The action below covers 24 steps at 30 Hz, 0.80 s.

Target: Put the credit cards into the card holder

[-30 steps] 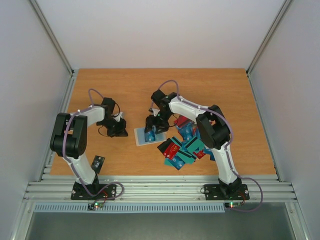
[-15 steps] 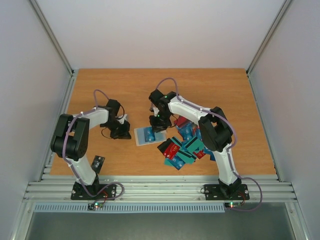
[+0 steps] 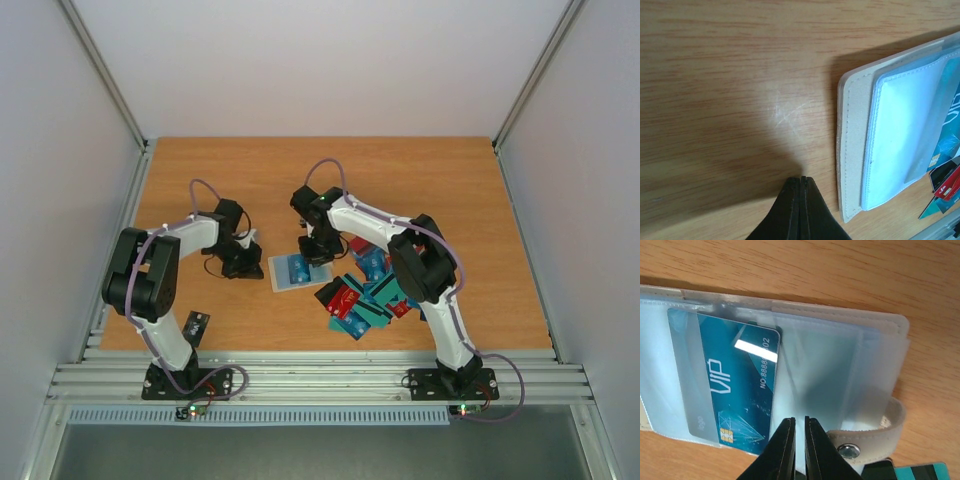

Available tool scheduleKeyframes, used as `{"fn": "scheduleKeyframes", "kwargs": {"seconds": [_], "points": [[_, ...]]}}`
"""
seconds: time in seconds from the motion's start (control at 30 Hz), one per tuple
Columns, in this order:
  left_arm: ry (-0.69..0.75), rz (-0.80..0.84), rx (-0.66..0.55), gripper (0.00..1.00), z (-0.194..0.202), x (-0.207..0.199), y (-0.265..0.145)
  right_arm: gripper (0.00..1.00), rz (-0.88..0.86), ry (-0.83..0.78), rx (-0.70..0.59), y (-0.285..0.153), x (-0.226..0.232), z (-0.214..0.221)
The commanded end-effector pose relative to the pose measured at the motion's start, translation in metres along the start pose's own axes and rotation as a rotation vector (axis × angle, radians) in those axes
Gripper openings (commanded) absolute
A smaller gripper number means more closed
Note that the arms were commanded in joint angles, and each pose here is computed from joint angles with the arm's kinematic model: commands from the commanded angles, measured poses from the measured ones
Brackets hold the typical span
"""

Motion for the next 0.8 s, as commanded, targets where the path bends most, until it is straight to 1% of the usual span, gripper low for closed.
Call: {"fn": "scheduleKeyframes", "kwargs": {"seconds": [0.0,0.37,0.77], "points": [[-0.006,-0.031,0.015,0.0,0.005,0.006,0.007,0.08,0.048,-0.033,-0.005,0.005,0.008,-0.005],[-0.005,-0.018,0.024,0.0,0.005,0.004,0.011,0.08,0.074,-0.053,0.027,0.017,0.009,-0.004],[-0.002,0.003,0.036,0.0,0.005,0.002,0.014,0.08,0.042,-0.064,0.038,0.021,0.021,-0.007]]}}
Point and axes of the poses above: each gripper's point midway between its finger pads, its own y axis out along the fingers, its own x axis along the line the jaws close on, z = x × y, the point moved 2 cm from there along -y, back along the fingers, and after that the axes turned 5 degrees about -y, right-handed, at the moved point
